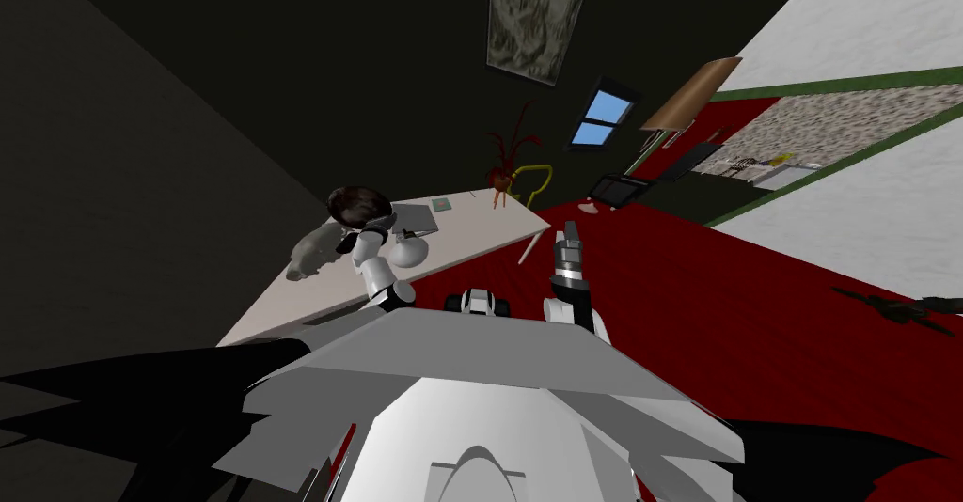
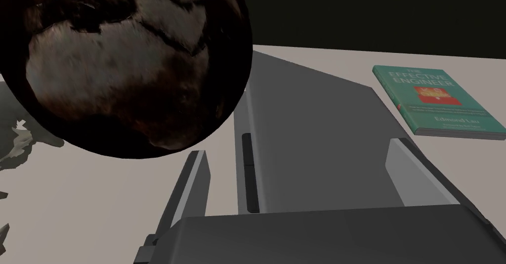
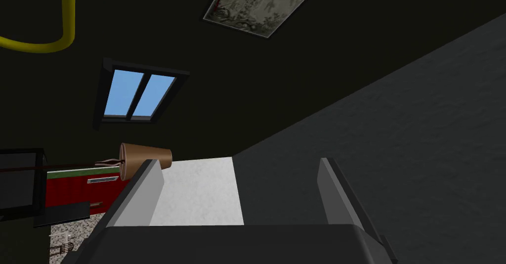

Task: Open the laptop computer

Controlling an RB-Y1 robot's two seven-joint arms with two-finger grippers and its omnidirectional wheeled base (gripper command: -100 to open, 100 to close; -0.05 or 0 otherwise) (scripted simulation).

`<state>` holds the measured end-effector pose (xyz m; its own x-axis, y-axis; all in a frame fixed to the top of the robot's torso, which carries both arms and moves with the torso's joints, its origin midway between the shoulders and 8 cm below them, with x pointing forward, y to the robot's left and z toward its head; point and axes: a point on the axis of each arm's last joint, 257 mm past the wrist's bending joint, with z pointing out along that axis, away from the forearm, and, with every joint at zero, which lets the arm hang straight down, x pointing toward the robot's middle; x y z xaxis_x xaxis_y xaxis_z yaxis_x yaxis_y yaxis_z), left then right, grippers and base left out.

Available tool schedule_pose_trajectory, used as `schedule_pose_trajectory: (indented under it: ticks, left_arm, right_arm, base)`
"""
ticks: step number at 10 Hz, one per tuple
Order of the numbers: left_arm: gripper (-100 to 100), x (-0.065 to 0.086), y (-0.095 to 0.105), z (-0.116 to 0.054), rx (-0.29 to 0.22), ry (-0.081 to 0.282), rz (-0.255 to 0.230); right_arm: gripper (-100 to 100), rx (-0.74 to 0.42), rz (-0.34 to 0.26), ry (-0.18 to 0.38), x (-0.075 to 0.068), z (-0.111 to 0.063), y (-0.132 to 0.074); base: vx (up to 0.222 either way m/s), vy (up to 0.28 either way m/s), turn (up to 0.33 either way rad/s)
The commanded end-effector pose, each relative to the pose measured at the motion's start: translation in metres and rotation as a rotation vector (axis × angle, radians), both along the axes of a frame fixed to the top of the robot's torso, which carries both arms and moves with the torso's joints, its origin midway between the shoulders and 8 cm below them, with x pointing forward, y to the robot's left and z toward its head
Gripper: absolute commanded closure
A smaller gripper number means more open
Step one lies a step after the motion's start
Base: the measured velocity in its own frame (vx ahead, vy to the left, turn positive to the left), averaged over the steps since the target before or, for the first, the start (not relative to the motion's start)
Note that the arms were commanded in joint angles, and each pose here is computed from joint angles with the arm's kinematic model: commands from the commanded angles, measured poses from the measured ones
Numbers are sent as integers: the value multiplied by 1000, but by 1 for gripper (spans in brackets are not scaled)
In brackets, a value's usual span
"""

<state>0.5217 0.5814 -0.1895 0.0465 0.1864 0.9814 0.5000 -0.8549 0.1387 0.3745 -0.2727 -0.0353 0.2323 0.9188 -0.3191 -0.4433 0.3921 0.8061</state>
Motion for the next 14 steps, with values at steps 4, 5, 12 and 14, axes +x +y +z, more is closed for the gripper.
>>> schedule_pose_trajectory:
  ticks: [4, 5, 12, 14]
  left_arm:
    - [-100, -14, 64, 21, -6, -10, 131]
    - [-100, -20, 83, 28, -11, -18, 172]
    - [0, -20, 92, 31, -14, -22, 194]
    - [0, -20, 92, 31, -14, -22, 194]
  right_arm:
    - [0, 0, 0, 0, 0, 0, 0]
    - [0, 0, 0, 0, 0, 0, 0]
    - [0, 0, 0, 0, 0, 0, 0]
    - [0, 0, 0, 0, 0, 0, 0]
  base:
    - [-124, 0, -240]
    - [-106, -10, -246]
    - [-38, -9, -73]
    - [0, 0, 0]
